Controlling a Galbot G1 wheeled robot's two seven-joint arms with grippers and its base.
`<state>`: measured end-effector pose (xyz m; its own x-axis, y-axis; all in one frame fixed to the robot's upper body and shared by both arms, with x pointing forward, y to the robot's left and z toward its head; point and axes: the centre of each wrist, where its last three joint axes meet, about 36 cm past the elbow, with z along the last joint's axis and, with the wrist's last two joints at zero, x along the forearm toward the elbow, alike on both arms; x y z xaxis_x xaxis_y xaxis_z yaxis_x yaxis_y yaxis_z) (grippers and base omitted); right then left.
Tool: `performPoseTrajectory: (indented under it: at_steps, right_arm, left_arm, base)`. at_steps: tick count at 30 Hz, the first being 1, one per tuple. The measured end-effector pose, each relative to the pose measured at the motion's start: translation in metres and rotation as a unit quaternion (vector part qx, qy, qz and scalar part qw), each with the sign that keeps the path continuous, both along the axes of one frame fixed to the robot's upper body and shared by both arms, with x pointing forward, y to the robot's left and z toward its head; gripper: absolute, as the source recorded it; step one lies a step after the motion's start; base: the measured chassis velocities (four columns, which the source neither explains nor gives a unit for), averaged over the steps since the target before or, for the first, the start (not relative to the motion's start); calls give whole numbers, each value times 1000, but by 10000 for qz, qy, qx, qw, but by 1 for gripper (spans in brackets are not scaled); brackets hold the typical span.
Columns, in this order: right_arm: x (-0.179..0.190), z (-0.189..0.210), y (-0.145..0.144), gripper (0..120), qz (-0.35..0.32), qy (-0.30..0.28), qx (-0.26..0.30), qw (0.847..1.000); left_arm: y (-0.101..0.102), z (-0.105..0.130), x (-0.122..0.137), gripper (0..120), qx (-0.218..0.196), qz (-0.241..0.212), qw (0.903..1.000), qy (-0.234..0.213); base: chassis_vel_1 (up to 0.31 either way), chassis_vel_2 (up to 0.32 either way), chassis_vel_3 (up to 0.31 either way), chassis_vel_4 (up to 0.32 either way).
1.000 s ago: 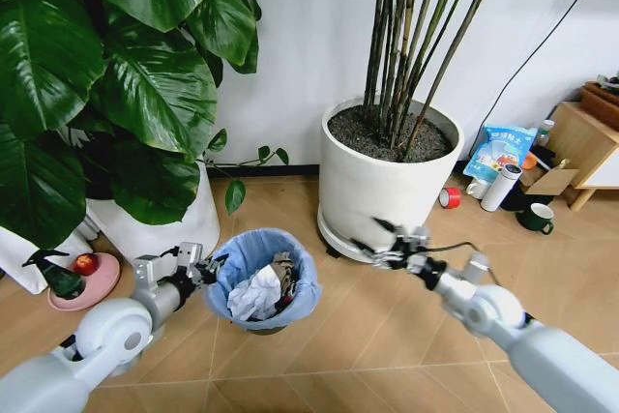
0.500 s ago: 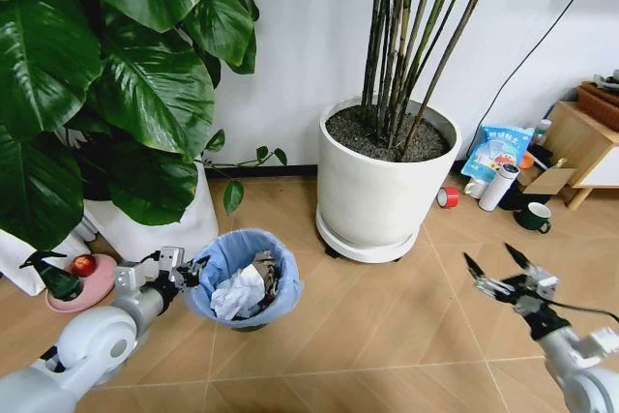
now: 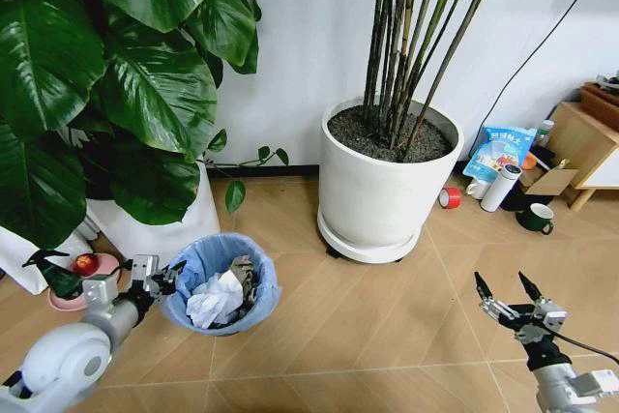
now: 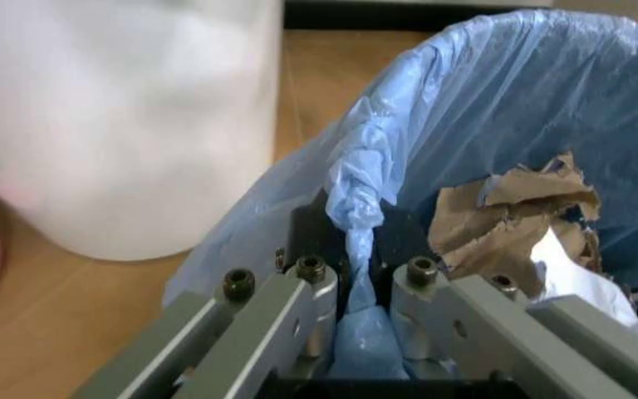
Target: Pick up the trash bin and place the garbage on the floor into it.
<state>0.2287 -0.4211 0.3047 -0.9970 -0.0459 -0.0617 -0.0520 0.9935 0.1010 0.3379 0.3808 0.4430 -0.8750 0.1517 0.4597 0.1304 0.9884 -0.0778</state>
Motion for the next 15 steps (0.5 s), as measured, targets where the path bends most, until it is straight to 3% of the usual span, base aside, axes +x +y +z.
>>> performPoseTrajectory:
  at_steps: [15]
  right_arm:
    - [-7, -6, -2, 100, 117, 6, -41, 9999]
  left_arm:
    - [9, 12, -14, 1, -15, 242, 9995, -213]
  base:
    - [9, -11, -8, 11]
